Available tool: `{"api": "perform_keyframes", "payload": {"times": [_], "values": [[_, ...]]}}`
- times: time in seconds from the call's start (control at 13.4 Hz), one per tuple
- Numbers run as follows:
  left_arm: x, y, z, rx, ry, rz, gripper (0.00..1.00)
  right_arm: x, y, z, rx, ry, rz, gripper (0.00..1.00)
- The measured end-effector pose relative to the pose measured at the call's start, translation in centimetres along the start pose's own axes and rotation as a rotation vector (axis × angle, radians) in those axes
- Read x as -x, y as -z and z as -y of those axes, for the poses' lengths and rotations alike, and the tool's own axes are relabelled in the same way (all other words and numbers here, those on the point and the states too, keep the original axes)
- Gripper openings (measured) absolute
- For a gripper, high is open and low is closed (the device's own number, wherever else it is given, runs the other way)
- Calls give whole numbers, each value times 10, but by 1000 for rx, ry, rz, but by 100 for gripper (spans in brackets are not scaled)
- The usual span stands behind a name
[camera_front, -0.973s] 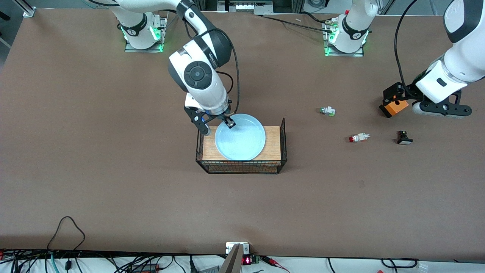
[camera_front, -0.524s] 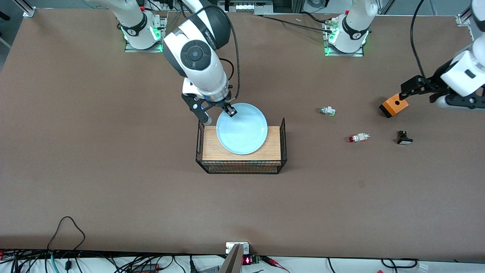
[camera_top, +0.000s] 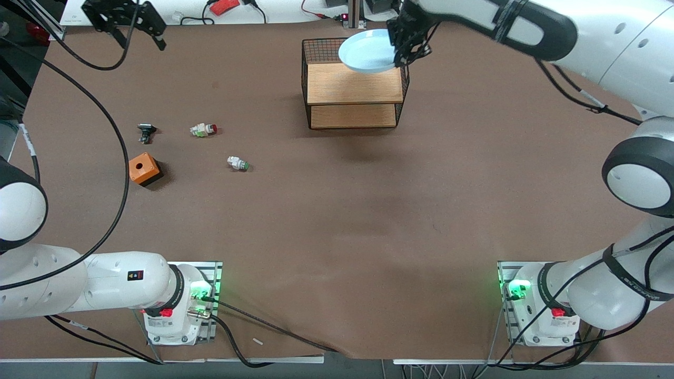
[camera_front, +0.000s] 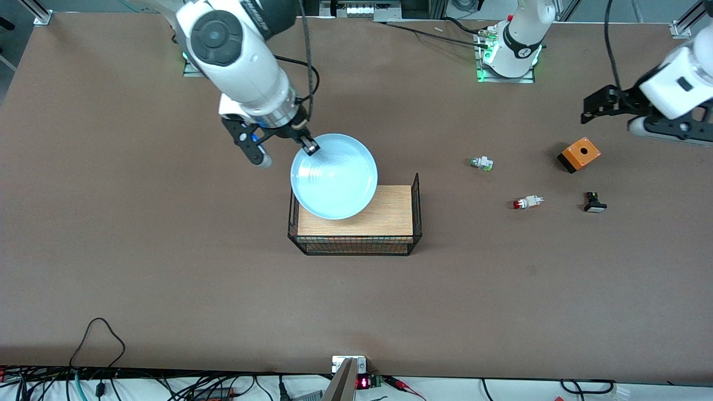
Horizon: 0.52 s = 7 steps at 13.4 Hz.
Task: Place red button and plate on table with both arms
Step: 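Lift the blue plate out of the mesh box with the right gripper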
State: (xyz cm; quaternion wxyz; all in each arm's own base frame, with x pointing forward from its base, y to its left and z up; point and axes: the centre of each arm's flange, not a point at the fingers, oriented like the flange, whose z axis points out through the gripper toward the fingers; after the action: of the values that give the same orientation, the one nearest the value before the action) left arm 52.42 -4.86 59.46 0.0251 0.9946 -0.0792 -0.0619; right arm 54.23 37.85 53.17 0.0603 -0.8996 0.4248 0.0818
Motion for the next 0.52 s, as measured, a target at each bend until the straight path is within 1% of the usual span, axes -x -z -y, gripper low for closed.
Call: {"api": "perform_keyframes", "payload": {"times": [0.15, 0.45, 0.52], "values": [[-10, -8, -10, 2, -20, -5, 100, -41, 25, -9, 7, 60, 8, 3], [-29, -12, -2, 20, -14, -26, 100, -155, 50, -44, 20, 203, 24, 3], [-30, -10, -1, 19, -12, -30, 100, -183, 52, -57, 38, 243, 40, 3]]}}
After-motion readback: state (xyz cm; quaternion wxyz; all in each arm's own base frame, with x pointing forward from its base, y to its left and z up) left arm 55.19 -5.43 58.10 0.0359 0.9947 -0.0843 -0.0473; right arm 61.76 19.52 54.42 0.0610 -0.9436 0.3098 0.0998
